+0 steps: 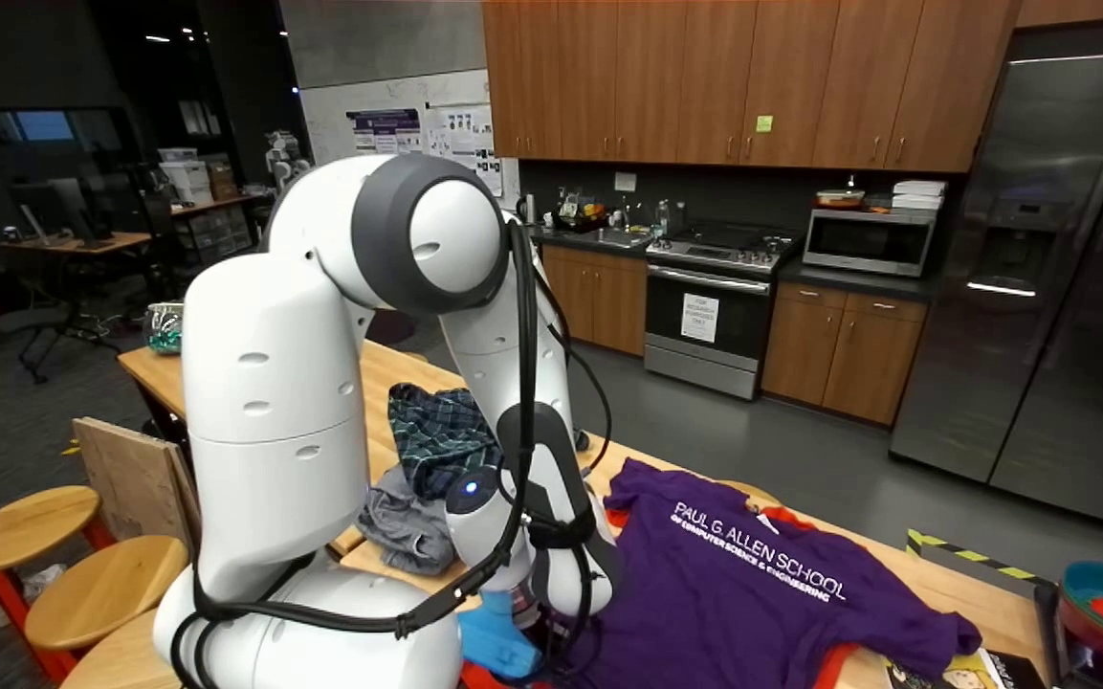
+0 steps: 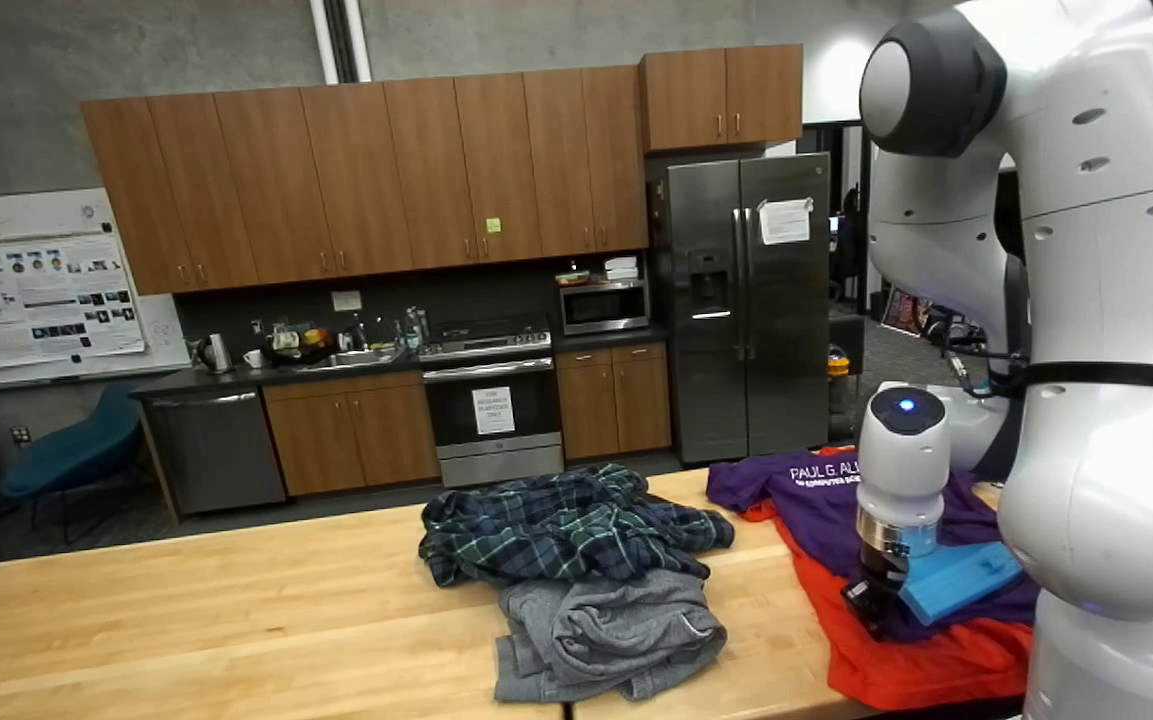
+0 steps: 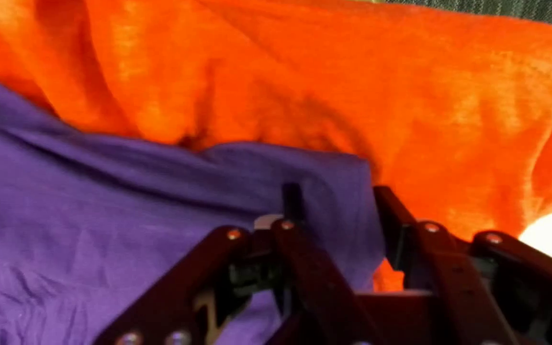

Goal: Pick up the purple t-shirt

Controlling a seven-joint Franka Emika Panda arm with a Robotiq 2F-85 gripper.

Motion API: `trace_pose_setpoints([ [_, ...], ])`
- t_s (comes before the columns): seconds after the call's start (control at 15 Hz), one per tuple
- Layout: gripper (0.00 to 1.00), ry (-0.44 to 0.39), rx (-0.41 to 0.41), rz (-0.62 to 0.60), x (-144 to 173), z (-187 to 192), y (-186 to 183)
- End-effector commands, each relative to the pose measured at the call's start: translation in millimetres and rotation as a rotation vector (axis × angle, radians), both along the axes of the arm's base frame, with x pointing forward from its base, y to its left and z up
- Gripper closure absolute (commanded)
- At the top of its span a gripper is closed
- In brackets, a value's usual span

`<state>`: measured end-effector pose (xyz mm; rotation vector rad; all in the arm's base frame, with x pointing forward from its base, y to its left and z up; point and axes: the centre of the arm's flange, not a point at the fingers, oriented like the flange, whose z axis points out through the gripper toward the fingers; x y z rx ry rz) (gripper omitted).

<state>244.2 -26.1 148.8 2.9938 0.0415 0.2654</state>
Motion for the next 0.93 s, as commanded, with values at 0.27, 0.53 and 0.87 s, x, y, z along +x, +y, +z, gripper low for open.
trace_pose_setpoints([
  [0.27,1.00,-0.037,0.020,-0.140,-18.9,59.7,-7.8],
  [0.53,0.83,-0.029,0.036,-0.186,-21.6,67.9,-20.8],
  [0.87,0.45,-0.017,0.013,-0.188,-22.3,60.6,-18.8],
])
